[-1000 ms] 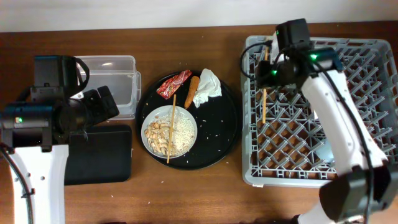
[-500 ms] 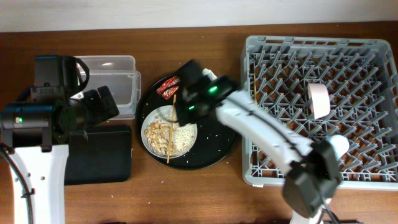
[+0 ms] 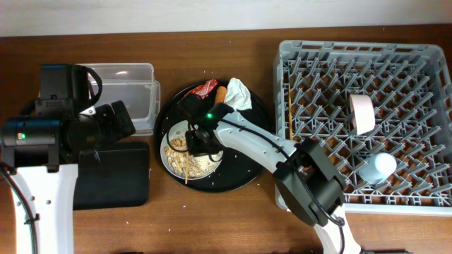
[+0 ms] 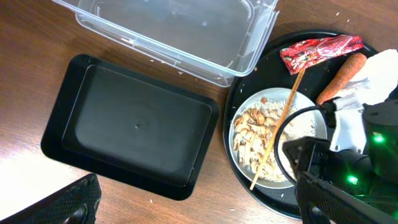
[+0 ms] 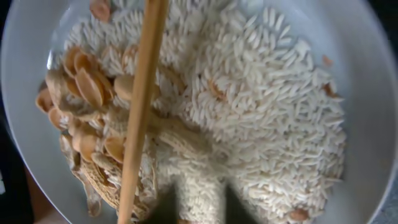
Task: Sort waste into correct bins and load items into the dishwasher rack
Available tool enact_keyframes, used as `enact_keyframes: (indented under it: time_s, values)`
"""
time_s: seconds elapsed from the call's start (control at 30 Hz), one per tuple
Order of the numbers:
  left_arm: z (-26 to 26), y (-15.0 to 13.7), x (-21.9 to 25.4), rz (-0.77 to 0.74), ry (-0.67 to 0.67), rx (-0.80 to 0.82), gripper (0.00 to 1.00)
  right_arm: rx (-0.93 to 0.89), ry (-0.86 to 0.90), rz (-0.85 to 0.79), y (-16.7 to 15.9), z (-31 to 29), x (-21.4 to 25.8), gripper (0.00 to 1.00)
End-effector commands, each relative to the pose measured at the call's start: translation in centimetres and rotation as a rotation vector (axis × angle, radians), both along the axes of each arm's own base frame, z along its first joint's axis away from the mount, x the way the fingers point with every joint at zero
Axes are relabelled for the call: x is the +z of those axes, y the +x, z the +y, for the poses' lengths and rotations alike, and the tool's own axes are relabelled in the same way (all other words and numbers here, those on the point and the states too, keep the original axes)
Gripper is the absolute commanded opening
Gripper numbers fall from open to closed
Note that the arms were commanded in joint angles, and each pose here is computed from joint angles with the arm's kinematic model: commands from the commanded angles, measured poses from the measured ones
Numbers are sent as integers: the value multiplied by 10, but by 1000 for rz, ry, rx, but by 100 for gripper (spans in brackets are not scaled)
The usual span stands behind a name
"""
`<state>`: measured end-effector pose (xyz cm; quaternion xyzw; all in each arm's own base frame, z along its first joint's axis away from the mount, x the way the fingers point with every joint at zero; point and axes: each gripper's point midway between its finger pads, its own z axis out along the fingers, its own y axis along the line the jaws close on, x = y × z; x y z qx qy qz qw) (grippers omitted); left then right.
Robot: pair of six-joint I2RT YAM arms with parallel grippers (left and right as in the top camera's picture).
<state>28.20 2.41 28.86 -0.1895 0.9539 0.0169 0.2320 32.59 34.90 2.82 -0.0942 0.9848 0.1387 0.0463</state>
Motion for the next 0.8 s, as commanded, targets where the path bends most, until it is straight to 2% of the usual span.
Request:
enact_keyframes:
  time_s: [0.0,0.1,0.23,0.33,0.4,0.43,0.47,0.63,0.77]
  values:
    - [2,-1,-1,3,5,9,99,36,88,-40,0,15,30,45]
    - [2,-1,-1,3,6,9,99,56,78,-109,1,28,31,47]
    - [2,-2,-1,6,5,9,99,13,52,-95,2,28,15,32]
    - [2,-2,-1,6,5,9,99,9,48,-91,4,27,10,16]
    - [2,-2,-1,6,5,9,99,3,46,-90,6,24,10,17]
    - [2,-2,-1,6,5,9,99,3,44,-88,6,24,9,25]
    - [2,-2,-1,6,5,9,99,7,45,-87,4,26,9,27]
    - [2,-2,-1,7,5,9,99,4,21,-56,-5,28,-6,27]
    - [2,-3,-1,10,5,9,99,12,23,-58,-5,27,-3,4]
